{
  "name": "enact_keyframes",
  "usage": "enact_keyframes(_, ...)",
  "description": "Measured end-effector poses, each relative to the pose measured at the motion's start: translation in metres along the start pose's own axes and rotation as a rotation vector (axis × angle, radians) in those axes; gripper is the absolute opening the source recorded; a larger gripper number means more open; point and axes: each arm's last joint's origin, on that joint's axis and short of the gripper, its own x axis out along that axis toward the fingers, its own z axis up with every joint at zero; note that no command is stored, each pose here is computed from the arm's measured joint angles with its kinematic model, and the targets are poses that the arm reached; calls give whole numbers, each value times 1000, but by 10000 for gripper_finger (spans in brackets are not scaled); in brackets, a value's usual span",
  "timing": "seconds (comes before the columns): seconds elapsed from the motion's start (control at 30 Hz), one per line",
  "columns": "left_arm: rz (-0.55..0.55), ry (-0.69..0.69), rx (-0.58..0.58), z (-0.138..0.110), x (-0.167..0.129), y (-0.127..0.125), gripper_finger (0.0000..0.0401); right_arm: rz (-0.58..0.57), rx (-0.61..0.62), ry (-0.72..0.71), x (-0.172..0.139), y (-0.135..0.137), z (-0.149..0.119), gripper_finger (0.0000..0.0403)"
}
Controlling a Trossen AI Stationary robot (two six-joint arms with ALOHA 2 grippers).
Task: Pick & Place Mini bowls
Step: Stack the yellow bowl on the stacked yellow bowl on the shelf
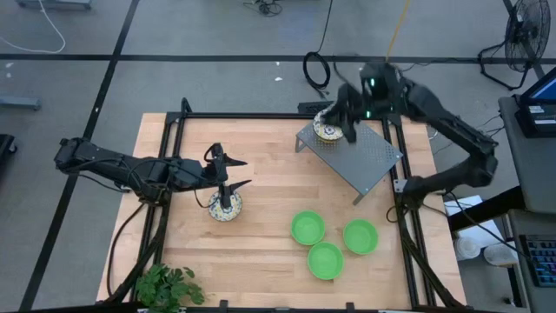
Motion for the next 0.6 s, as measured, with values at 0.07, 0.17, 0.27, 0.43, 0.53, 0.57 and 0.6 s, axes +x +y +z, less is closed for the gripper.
enact_keyframes(0.07,0,0,1,0,0,0,243,116,-102,-75,9,22,-8,87)
enact_keyframes(0.17,-1,5,-10,-1,0,0,244,229,-229,-201,25,50,-28,86)
enact_keyframes(0.27,-4,36,-83,-4,0,-1,244,334,-321,-316,42,75,-54,86)
enact_keyframes(0.43,9,203,-260,-21,-2,-2,244,468,-459,-465,65,105,-101,86)
enact_keyframes(0.53,45,347,-341,-35,-6,-1,244,446,-516,-521,72,115,-119,86)
enact_keyframes(0.57,61,388,-367,-40,-8,-1,244,421,-521,-520,74,117,-123,86)
enact_keyframes(0.6,78,428,-395,-43,-9,-1,244,393,-523,-517,75,119,-125,86)
